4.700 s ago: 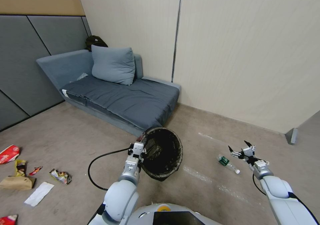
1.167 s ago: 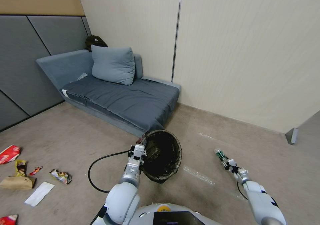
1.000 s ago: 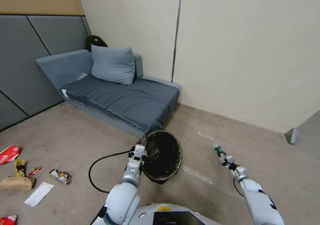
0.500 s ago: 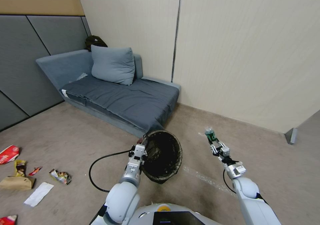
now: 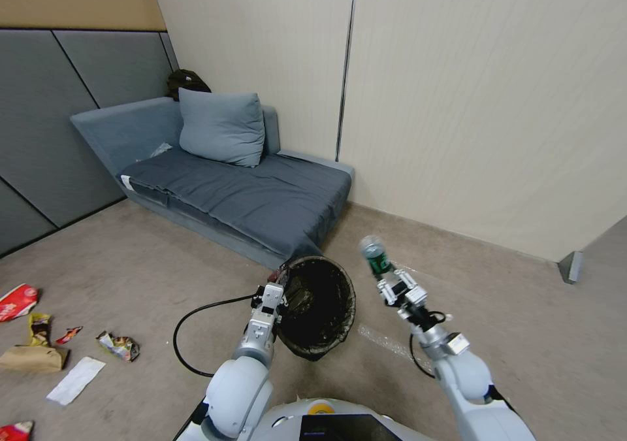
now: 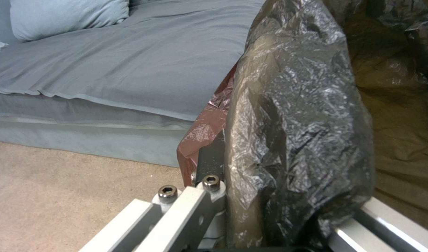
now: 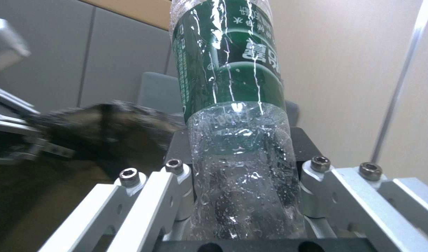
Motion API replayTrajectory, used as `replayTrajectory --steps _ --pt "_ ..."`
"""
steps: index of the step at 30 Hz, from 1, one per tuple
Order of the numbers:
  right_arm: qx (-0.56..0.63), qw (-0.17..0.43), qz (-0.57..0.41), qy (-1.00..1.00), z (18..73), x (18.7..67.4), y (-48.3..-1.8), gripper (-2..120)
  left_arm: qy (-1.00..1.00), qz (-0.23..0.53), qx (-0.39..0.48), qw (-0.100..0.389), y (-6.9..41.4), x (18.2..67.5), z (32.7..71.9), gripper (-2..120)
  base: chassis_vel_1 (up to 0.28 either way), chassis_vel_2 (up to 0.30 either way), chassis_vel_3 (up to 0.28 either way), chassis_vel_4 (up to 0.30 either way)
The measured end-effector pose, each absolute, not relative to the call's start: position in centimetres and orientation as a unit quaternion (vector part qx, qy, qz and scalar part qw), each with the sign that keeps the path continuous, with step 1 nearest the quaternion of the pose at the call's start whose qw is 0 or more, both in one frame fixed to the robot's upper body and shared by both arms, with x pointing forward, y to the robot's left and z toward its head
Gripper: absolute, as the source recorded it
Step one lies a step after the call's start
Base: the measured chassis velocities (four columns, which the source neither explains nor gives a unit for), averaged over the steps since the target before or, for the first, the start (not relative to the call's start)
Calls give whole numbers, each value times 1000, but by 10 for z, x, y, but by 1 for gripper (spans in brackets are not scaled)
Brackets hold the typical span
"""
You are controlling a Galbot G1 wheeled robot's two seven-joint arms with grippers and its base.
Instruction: Pick up the trash bin, then pick up the garbage from the floor and place it into the trash bin.
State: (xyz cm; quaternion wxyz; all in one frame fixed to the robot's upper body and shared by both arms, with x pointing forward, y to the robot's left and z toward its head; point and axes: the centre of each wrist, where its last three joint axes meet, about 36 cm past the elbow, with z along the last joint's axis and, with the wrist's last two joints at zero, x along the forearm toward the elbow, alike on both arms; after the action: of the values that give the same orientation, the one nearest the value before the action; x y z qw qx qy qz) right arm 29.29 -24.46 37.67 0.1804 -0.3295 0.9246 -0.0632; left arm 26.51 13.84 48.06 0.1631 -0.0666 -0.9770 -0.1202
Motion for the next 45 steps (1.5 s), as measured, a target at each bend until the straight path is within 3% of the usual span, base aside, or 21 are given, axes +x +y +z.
replayTrajectory --steps 16,32,36,38,42,44,45 --pt "-349 156 -48 923 351 297 -206 26 -977 -117 -68 163 136 265 481 1 0 0 0 0" --pt "-340 129 -55 930 326 307 -203 26 -977 -113 -70 164 132 264 480 1 0 0 0 0" --pt "-338 129 -59 931 325 308 -203 33 -977 -113 -70 164 132 264 480 1 0 0 0 0" --pt "-340 128 -58 930 324 307 -201 46 -977 -113 -71 164 132 264 480 1 0 0 0 0" --pt "-343 127 -56 929 323 304 -198 58 -978 -108 -74 165 131 264 479 1 0 0 0 0" --pt "-343 127 -56 929 323 304 -198 58 -978 -108 -74 165 131 264 479 1 0 0 0 0" --pt "-344 127 -57 929 323 303 -198 68 -977 -108 -79 165 131 263 479 1 0 0 0 0"
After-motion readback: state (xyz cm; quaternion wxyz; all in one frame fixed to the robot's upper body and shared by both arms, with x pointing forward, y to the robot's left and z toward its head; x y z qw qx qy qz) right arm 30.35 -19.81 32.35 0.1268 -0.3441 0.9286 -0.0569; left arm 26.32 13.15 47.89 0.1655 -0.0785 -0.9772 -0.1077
